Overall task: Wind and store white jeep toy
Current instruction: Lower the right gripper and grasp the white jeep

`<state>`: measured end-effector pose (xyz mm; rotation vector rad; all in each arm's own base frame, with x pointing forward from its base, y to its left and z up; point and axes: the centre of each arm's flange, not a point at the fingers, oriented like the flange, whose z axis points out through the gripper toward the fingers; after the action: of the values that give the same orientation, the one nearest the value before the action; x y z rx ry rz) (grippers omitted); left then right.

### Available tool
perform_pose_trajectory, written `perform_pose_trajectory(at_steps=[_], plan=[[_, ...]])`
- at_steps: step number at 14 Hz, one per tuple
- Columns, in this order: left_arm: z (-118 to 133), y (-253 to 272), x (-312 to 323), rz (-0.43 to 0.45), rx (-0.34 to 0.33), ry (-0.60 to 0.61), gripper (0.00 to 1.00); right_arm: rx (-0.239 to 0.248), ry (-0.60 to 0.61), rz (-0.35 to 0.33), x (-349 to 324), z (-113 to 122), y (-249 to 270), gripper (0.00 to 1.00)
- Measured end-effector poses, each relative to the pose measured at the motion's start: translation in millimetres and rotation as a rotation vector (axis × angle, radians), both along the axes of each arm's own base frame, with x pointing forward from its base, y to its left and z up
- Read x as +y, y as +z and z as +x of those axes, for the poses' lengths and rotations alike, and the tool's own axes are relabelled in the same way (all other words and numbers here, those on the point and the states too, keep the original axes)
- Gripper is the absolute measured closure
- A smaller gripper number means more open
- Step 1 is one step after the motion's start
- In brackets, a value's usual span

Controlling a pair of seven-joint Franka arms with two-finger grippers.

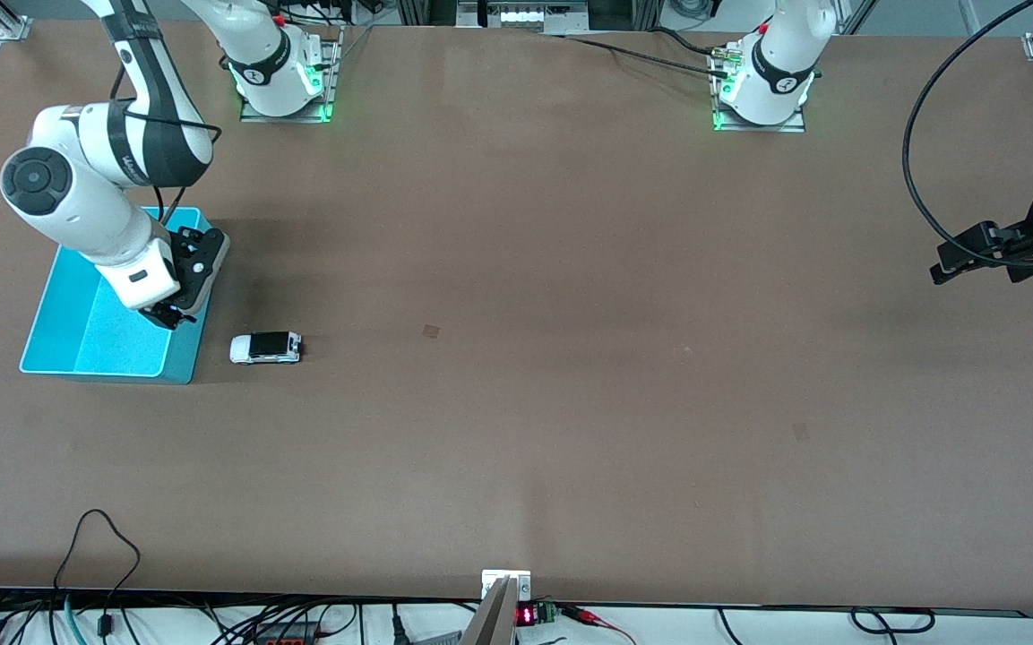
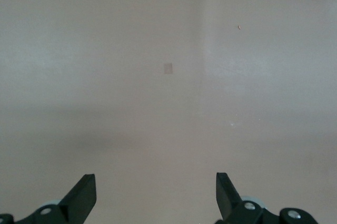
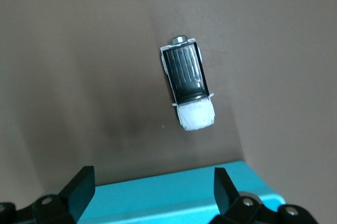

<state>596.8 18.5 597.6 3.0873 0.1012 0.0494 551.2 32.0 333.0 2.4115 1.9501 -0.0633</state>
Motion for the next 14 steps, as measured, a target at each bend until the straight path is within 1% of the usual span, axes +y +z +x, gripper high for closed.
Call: perform_pose_trajectory(at_steps=[3, 5, 11, 14], plan=[[-3.6, -0.2, -0.2, 0.000, 0.002, 0.000, 0.00, -0.004, 0.095, 0.015, 3.2, 5.6, -23.1, 0.00], [-4.1, -0.4, -0.4, 0.000, 0.003, 0.000, 0.00, -0.014, 0.137, 0.026, 4.1, 9.5, -38.7, 0.00], [-4.3, -2.2, 0.8, 0.000, 0.006, 0.002, 0.00, -0.046, 0.198, 0.051, 7.3, 22.7, -73.1, 0.00], [-4.0, -1.9, 0.8, 0.000, 0.003, 0.002, 0.00, -0.047, 0.208, 0.061, 10.3, 27.1, -87.2, 0.00]])
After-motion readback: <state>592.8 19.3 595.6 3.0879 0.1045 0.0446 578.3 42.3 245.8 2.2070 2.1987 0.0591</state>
